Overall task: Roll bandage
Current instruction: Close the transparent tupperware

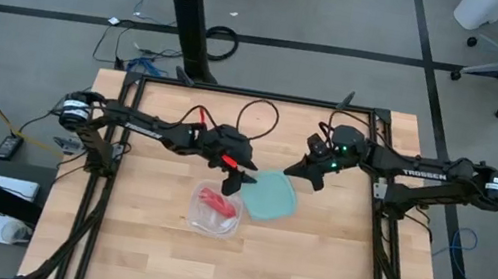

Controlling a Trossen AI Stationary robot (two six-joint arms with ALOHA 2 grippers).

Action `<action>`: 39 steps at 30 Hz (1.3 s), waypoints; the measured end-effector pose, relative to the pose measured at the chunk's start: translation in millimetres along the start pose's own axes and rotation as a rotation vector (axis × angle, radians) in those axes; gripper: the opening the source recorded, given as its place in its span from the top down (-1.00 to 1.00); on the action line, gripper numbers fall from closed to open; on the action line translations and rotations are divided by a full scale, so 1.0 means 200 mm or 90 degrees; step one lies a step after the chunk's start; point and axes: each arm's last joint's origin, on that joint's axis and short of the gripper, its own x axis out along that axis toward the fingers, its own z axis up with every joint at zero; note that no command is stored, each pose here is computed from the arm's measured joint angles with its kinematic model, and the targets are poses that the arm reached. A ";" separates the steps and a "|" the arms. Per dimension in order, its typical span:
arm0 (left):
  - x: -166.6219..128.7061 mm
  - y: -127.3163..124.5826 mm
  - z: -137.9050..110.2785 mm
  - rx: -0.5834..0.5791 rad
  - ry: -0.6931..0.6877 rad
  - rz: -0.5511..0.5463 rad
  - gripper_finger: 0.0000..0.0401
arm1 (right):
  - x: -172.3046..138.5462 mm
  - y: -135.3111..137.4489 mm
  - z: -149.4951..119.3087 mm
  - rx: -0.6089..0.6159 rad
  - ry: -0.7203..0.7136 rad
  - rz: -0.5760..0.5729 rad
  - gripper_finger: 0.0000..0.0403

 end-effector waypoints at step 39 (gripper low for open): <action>0.00 -0.13 0.22 -0.098 -0.059 -0.363 0.91 | -0.29 0.20 -0.08 -0.067 0.007 -0.030 0.82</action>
